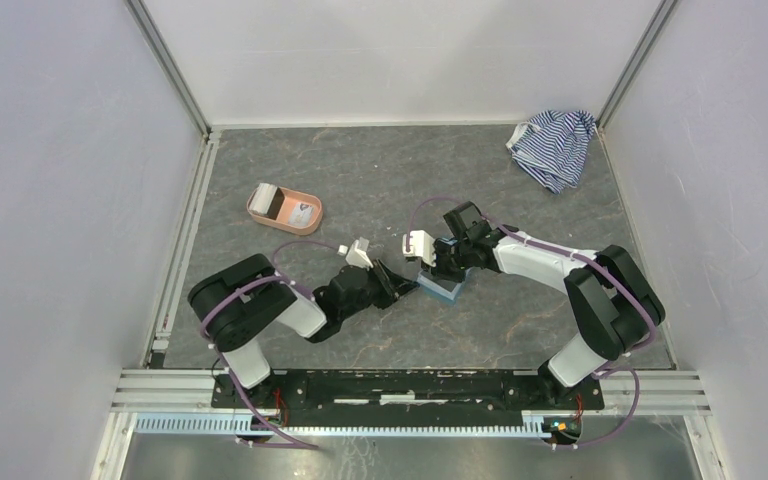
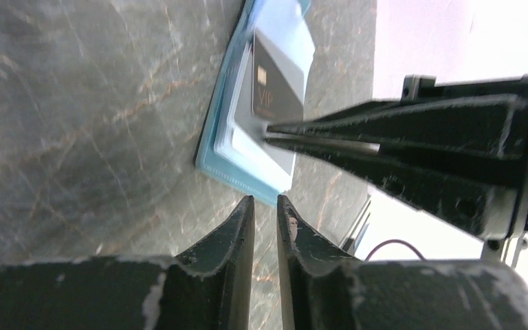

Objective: Put the credit cards into the card holder
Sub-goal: Insert the credit card into the card holder.

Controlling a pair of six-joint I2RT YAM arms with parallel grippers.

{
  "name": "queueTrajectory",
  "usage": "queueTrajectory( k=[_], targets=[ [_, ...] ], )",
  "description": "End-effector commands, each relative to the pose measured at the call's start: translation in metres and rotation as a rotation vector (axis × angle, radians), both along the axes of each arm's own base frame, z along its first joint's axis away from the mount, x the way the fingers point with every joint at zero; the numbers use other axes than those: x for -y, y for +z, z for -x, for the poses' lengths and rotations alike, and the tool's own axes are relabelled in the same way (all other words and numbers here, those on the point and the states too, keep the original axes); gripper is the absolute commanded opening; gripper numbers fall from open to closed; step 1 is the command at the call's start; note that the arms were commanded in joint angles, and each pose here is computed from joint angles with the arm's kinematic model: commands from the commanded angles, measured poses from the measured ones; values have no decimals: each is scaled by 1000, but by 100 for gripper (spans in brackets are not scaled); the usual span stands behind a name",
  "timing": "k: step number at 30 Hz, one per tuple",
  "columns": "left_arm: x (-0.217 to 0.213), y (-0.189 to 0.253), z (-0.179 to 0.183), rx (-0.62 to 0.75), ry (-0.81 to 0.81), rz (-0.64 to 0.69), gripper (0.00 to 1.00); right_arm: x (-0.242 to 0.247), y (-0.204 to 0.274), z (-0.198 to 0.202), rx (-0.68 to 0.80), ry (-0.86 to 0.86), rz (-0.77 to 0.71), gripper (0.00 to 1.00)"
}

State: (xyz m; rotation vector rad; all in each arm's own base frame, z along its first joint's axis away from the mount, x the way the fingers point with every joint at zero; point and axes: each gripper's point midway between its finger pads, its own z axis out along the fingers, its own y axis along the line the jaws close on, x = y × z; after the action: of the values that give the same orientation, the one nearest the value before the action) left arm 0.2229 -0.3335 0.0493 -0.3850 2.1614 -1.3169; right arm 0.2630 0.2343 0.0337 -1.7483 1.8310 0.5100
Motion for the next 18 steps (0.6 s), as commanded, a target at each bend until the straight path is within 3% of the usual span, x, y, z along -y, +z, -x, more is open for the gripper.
queueTrajectory(
  k=[1,8,18],
  targets=[
    [5,26,-34,109,51,69,25,-5,7,-12,35,-16,-11,10],
    [14,25,-64,109,70,124,22,-7,8,-12,31,-18,-20,11],
    [31,8,-59,64,-10,119,18,-5,8,-14,29,-33,-22,10]
  ],
)
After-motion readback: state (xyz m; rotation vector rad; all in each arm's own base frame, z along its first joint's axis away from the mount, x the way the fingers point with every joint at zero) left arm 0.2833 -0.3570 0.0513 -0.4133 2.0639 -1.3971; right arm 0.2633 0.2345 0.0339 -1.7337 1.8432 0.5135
